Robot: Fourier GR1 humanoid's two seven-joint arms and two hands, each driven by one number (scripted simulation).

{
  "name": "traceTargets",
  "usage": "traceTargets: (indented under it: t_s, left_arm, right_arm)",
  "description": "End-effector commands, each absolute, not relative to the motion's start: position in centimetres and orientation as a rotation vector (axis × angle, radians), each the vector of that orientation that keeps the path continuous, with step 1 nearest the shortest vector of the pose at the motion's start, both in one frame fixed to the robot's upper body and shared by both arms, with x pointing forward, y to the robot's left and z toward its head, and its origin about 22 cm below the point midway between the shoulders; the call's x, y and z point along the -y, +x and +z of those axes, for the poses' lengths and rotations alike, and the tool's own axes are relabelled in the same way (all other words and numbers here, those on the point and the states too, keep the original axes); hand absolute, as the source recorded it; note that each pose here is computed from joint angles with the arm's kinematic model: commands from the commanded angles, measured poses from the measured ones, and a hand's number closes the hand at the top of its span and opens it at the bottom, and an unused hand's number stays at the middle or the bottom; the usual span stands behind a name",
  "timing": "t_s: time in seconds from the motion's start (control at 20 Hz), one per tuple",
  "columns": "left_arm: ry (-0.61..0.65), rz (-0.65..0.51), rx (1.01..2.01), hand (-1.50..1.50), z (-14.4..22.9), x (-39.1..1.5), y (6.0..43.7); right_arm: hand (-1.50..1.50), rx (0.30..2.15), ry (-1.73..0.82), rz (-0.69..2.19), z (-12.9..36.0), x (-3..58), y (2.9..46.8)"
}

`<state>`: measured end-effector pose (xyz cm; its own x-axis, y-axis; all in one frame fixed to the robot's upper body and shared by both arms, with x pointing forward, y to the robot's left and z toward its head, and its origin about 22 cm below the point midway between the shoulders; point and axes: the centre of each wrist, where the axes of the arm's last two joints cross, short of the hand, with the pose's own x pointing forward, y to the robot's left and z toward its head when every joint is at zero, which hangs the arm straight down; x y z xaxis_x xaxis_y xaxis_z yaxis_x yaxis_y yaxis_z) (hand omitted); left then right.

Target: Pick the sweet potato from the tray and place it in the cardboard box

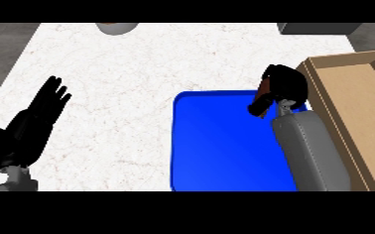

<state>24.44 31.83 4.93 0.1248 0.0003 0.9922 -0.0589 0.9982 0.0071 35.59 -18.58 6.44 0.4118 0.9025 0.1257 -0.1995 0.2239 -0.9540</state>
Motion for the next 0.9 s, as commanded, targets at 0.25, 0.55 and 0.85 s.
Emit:
traceTargets:
  t_s: [0.25, 0.55, 0.85]
  left_arm:
    - [0.065, 0.05, 1.425, 0.0, 4.0, -33.3, 22.9]
    - [0.059, 0.054, 1.425, 0.0, 4.6, -32.2, 24.2]
    - [0.049, 0.063, 1.436, 0.0, 5.1, -32.5, 23.9]
  right_arm:
    - [1.5, 1.087, -1.297, 0.71, 16.4, 15.8, 34.7]
    - [1.5, 1.09, -1.466, 0.525, 24.0, 16.2, 32.5]
    - [1.5, 1.001, -1.58, 0.39, 26.5, 21.3, 32.0]
